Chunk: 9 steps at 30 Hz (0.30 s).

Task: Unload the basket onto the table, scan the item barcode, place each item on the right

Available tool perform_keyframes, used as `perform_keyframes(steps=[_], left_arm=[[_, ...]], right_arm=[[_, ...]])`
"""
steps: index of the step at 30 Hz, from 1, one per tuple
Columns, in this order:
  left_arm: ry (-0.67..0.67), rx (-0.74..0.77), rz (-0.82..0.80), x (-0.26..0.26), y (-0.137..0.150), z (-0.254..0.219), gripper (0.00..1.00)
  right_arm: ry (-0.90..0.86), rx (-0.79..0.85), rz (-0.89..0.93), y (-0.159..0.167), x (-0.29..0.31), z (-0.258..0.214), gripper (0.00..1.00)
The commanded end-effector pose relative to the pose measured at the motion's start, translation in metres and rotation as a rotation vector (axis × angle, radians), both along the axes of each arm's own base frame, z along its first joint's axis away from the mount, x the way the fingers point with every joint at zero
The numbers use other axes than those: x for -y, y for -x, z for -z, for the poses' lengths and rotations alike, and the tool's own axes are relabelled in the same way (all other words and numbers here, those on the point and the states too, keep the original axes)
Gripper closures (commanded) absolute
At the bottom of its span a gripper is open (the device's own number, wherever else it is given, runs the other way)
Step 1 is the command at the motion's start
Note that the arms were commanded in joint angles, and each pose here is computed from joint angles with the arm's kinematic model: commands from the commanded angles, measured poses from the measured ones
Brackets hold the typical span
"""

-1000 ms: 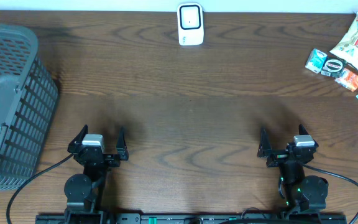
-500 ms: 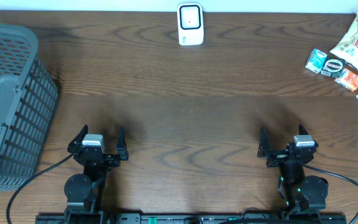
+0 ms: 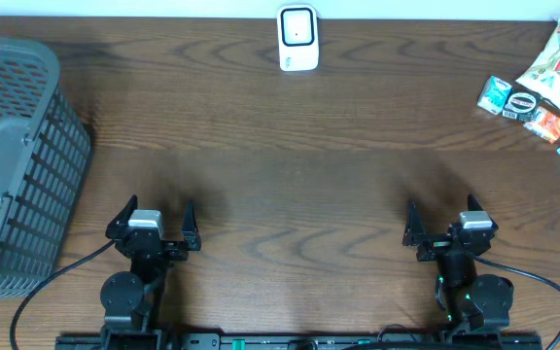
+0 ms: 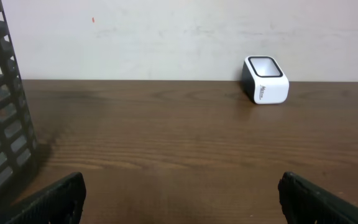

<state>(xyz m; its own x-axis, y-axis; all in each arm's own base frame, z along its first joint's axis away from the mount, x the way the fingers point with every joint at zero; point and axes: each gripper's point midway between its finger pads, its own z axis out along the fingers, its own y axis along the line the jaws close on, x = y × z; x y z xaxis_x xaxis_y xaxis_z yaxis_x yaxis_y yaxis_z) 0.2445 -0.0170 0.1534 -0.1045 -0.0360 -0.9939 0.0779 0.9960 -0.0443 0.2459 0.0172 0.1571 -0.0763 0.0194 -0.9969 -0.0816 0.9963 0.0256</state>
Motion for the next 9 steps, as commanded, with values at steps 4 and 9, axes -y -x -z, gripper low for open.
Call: perform_keyframes(steps=[4,9], left_arm=[[-0.004,-0.046,0.001,-0.0003,0.0009,0.0150,0.03],[-0.004,-0.046,0.001,-0.0003,0.0009,0.0150,0.02]], right_arm=[[-0.013,-0.001,0.015,0.0001,0.0029,0.0004,0.01],[-0.013,-0.001,0.016,0.0001,0.0029,0.0004,0.01]])
